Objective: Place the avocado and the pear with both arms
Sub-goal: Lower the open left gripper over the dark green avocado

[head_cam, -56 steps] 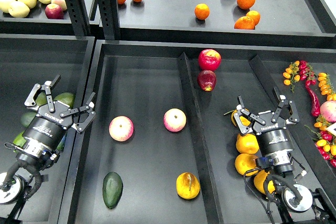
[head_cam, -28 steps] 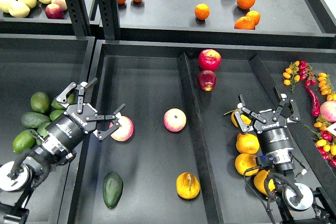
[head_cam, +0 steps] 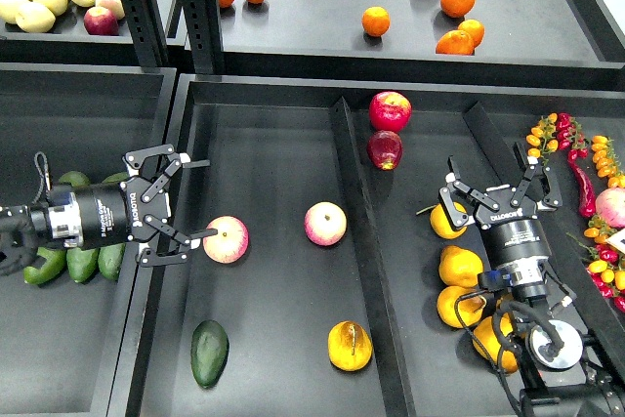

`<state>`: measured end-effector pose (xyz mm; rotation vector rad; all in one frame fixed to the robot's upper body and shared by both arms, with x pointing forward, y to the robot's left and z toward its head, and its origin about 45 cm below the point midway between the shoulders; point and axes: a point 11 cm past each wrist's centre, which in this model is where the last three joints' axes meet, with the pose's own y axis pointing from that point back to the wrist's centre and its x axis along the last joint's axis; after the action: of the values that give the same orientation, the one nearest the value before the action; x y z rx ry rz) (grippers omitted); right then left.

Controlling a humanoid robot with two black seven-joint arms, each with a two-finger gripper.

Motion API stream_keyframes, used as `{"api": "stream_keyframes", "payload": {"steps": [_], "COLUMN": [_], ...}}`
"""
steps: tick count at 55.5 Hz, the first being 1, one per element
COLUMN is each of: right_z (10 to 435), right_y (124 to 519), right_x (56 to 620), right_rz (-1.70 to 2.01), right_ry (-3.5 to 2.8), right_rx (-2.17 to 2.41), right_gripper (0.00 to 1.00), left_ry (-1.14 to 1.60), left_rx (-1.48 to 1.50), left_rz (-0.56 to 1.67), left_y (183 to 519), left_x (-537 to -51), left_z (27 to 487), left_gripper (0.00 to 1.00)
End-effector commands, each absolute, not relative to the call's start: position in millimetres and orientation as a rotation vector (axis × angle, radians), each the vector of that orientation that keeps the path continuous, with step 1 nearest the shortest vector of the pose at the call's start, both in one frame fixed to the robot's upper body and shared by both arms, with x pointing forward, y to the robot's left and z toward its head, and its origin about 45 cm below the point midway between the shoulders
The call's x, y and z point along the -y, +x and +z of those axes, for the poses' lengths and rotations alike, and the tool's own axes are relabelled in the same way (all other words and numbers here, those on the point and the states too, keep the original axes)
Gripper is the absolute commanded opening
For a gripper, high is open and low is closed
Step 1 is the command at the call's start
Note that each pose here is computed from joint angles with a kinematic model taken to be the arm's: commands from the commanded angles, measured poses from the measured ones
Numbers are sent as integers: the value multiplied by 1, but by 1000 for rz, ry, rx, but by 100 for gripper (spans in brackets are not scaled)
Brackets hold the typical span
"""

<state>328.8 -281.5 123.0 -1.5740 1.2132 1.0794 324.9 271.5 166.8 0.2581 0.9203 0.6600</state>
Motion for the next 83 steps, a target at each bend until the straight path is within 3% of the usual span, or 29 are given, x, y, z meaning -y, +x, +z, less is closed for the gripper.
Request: {"api": "stream_keyframes", "payload": {"steps": [1, 22, 35, 54, 83], "right_z": [123, 145, 150, 145, 136], "right_y": [329, 346, 347, 346, 344], "right_x": [282, 311, 333, 340, 333], "right_rz": [1084, 1028, 1002, 1009, 1039], "right_ry": [-1560, -1538, -1537, -1515, -1496], "right_rx": [-1204, -1191, -1220, -1238, -1242], "right_gripper": [100, 100, 100, 100, 100], "left_ry": [401, 826, 900, 1055, 1189], "left_rx": [-878, -672, -628, -531, -478], "left_rz": [639, 362, 219, 143, 228], "left_y": [325, 293, 272, 262, 284], "left_x": [-275, -220, -177, -170, -203], "left_z": [165, 123, 101, 72, 53], "left_gripper": [100, 100, 97, 97, 97]}}
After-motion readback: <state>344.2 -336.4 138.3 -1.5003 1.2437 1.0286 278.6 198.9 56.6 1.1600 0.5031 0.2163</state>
